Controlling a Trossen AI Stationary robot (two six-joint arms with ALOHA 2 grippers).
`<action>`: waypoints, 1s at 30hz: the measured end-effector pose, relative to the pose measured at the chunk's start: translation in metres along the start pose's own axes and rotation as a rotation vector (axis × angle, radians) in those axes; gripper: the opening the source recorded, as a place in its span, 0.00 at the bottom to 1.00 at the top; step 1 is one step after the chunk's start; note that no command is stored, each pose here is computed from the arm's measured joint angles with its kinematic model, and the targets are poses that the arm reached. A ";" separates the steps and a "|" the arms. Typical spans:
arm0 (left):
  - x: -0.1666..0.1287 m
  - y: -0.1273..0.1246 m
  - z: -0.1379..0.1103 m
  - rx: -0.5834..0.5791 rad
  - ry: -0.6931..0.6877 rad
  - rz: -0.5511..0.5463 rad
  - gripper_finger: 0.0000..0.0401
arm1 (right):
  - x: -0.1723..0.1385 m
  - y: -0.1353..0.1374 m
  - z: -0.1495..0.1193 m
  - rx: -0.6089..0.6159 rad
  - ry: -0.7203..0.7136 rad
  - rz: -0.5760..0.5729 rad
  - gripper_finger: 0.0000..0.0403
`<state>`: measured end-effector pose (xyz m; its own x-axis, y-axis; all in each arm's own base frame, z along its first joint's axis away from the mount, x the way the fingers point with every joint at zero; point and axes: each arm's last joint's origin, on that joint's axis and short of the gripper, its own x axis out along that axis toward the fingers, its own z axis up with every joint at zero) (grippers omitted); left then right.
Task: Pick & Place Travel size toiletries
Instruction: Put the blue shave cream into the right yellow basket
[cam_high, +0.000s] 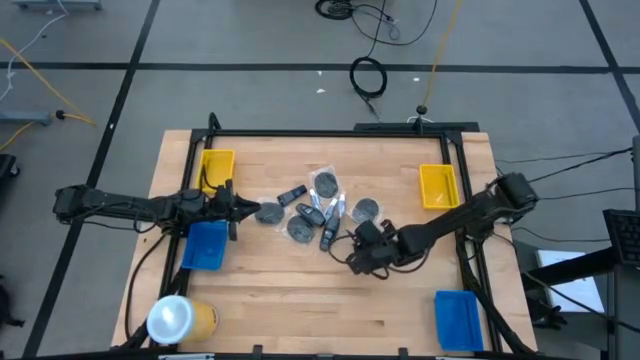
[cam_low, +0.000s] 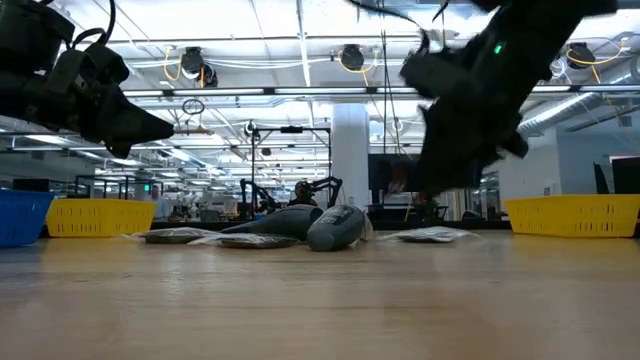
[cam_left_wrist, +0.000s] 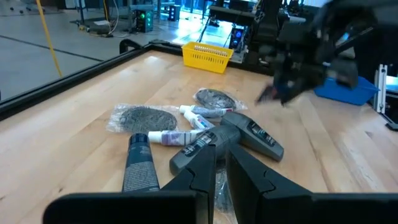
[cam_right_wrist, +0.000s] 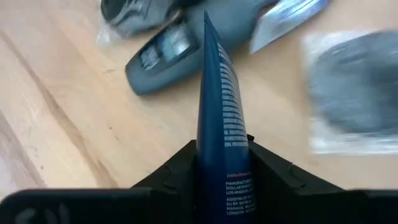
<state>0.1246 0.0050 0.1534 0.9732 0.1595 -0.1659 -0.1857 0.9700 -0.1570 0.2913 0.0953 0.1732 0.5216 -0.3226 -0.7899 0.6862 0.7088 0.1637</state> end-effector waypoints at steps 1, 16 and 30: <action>0.000 0.000 0.000 0.000 0.000 0.000 0.09 | -0.007 -0.004 0.003 0.009 -0.008 -0.013 0.27; 0.000 -0.001 0.005 -0.002 -0.048 0.000 0.09 | -0.098 -0.104 0.021 0.198 0.120 -0.485 0.25; -0.001 -0.002 0.010 -0.018 -0.097 -0.025 0.09 | -0.078 -0.158 0.030 0.276 0.342 -0.730 0.27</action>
<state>0.1257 0.0048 0.1631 0.9859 0.1536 -0.0665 -0.1632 0.9706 -0.1772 0.1574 -0.0100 0.2272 -0.2510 -0.4006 -0.8812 0.9130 0.2045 -0.3530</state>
